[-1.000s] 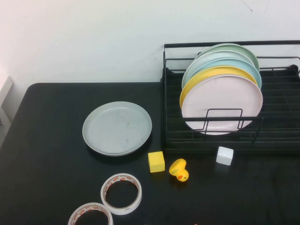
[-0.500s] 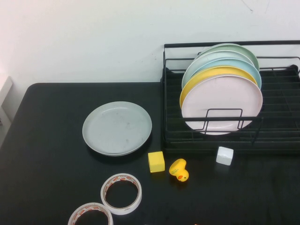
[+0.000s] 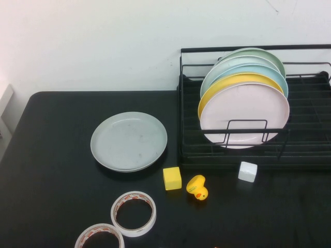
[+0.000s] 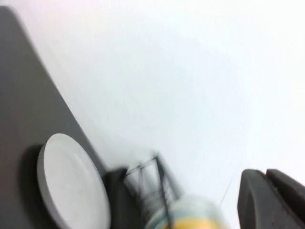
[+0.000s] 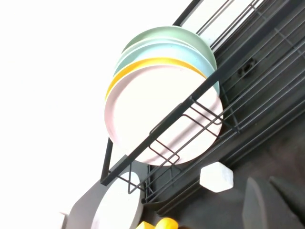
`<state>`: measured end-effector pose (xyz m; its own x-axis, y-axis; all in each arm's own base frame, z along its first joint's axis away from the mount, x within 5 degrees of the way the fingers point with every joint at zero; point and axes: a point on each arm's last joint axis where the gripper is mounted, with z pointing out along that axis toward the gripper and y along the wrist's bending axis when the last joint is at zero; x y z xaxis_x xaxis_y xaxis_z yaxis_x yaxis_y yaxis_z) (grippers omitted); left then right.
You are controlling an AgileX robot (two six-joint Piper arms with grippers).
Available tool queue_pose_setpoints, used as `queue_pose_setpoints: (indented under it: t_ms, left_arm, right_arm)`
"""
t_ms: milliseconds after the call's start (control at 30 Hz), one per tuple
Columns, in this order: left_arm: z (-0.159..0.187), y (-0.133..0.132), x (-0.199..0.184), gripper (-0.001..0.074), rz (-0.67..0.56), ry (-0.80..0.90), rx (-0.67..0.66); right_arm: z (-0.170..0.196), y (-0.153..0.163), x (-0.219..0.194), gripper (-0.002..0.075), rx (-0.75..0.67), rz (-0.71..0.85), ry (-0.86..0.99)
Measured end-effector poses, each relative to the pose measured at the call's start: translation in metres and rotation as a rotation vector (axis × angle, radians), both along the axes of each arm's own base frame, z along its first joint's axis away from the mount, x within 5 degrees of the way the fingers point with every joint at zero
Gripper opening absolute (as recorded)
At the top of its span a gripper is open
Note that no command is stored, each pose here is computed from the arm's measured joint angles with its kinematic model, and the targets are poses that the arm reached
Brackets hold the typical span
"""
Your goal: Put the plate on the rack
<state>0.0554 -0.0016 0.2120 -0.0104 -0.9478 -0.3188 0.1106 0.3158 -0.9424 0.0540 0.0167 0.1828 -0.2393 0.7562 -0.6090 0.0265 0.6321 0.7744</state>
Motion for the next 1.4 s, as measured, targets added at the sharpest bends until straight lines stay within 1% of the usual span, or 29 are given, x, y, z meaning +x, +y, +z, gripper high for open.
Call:
queue_pose_setpoints:
  t_ms: [33,167,200,300,433,600,667,767,833,900,967,1033,1133,1300,1400]
  left_arm:
    - [0.004,-0.004,-0.001,-0.0003,-0.033,-0.005,0.083]
    - [0.042,-0.015,-0.004,-0.0003,-0.124,-0.045,0.505]
    - [0.052,-0.018,-0.003,-0.0003,-0.145,-0.043,0.591]
    - [0.076,-0.023,0.005,-0.0003,-0.209,0.002,0.781]
    - [0.105,-0.027,0.033,-0.0002,-0.304,0.122,0.969]
    - [0.131,-0.030,0.082,0.0002,-0.433,0.293,1.117]
    - [0.140,-0.030,0.107,0.0023,-0.493,0.389,1.147]
    - [0.148,-0.030,0.142,0.0098,-0.581,0.555,1.168]
    - [0.150,-0.030,0.168,0.0174,-0.624,0.650,1.169]
    - [0.147,-0.031,0.193,0.0273,-0.657,0.714,1.152]
    - [0.140,-0.034,0.219,0.0372,-0.695,0.767,1.133]
    - [0.129,-0.037,0.244,0.0449,-0.738,0.814,1.108]
    - [0.105,-0.040,0.276,0.0491,-0.798,0.886,1.074]
    - [0.059,-0.049,0.321,0.0504,-0.889,0.966,0.966]
    - [0.034,-0.053,0.343,0.0505,-0.920,0.994,0.936]
  right_arm:
    - [0.000,0.000,0.000,-0.0002,0.000,0.000,0.000]
    - [0.000,0.000,0.000,-0.0002,0.000,0.000,0.000]
    - [0.000,0.000,0.000,-0.0002,-0.002,0.002,0.001]
    - [-0.002,0.002,-0.001,-0.0002,-0.035,0.024,0.014]
    - [-0.006,0.005,-0.002,-0.0002,-0.085,0.075,0.050]
    - [-0.007,0.006,-0.003,-0.0002,-0.097,0.091,0.062]
    - [-0.007,0.006,-0.003,-0.0002,-0.098,0.091,0.062]
    - [-0.007,0.006,-0.003,-0.0002,-0.100,0.092,0.061]
    - [-0.007,0.006,-0.003,-0.0002,-0.099,0.093,0.062]
    - [-0.007,0.006,-0.003,-0.0002,-0.099,0.095,0.064]
    - [-0.008,0.006,-0.003,-0.0002,-0.099,0.097,0.065]
    - [-0.008,0.007,-0.003,-0.0002,-0.099,0.098,0.067]
    - [-0.008,0.007,-0.003,-0.0002,-0.099,0.100,0.069]
    - [-0.008,0.007,-0.003,-0.0002,-0.100,0.101,0.068]
    - [-0.008,0.007,-0.003,-0.0002,-0.119,0.105,0.064]
